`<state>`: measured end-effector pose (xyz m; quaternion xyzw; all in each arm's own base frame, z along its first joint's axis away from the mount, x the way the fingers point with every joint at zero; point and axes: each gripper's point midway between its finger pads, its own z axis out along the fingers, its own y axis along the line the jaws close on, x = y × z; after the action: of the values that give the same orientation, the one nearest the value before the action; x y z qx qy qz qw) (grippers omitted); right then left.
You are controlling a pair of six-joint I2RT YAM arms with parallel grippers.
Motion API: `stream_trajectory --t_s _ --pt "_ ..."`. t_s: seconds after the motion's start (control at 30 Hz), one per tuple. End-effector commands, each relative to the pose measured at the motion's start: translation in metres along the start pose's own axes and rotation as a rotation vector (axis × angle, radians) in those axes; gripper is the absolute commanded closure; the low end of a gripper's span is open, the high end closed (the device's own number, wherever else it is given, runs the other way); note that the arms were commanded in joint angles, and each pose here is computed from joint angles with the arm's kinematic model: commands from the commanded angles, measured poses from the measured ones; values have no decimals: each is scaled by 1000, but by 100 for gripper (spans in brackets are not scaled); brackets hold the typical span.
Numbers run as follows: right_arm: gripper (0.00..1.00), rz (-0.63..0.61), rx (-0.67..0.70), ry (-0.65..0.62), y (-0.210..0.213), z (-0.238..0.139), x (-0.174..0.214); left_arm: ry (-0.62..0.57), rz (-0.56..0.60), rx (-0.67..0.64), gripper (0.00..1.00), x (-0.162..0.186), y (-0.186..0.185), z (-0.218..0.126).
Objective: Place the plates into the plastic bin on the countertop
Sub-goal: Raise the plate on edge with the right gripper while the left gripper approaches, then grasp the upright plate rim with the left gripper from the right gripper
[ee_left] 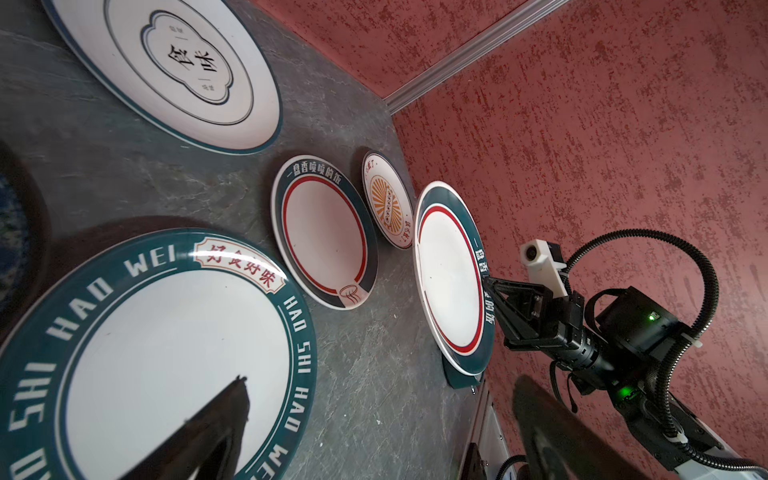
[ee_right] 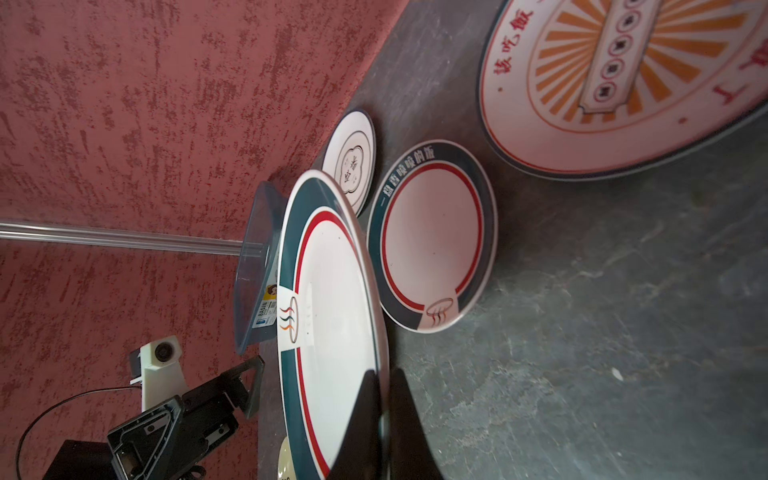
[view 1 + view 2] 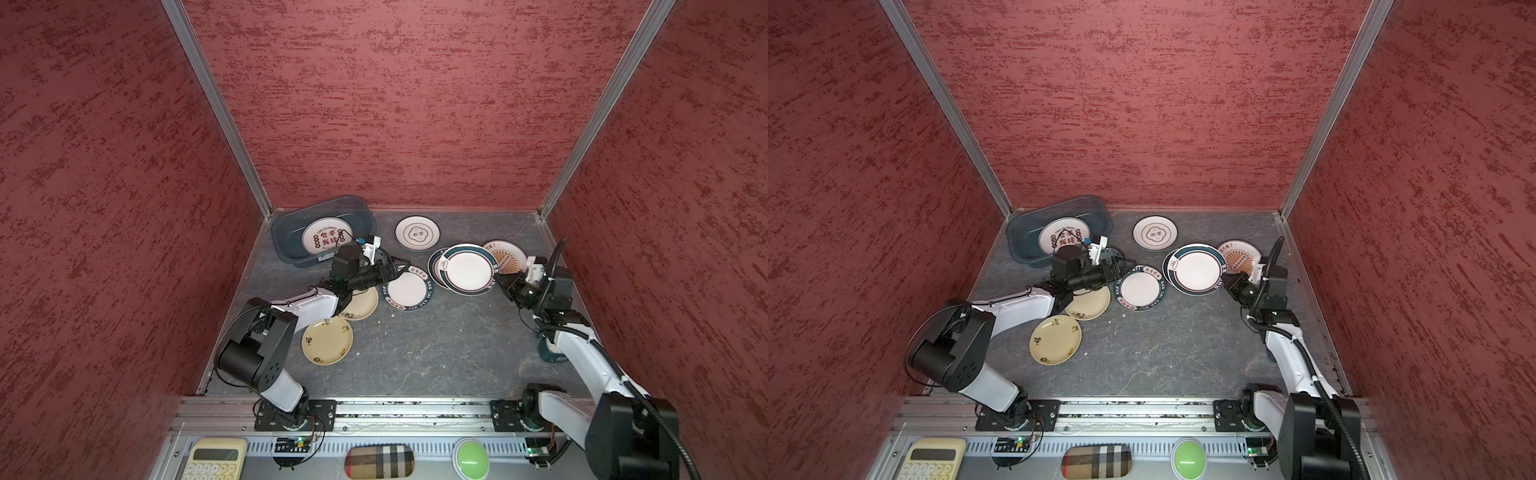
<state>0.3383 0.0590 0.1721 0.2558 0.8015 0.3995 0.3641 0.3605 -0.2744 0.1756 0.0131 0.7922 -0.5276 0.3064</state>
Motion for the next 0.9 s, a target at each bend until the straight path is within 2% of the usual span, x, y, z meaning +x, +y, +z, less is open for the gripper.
stream_trajectory --t_s 0.0,0.3,0.43,0.63,0.73,0.87 --pt "100 -91 -98 -50 38 6 -17 -21 40 56 1 -8 -21 6" --pt "100 -76 -222 49 72 48 6 2 27 54 5 -5 -21 22" --pt "100 -52 -269 79 78 56 13 -6 12 44 10 -8 -15 26" --pt "100 -48 -269 89 78 61 22 -27 -21 -1 17 -17 1 32" --pt "100 -36 -267 96 75 62 28 -40 -38 4 25 -21 6 35" --pt "100 -24 -279 110 74 63 36 -47 -53 10 44 -25 8 40"
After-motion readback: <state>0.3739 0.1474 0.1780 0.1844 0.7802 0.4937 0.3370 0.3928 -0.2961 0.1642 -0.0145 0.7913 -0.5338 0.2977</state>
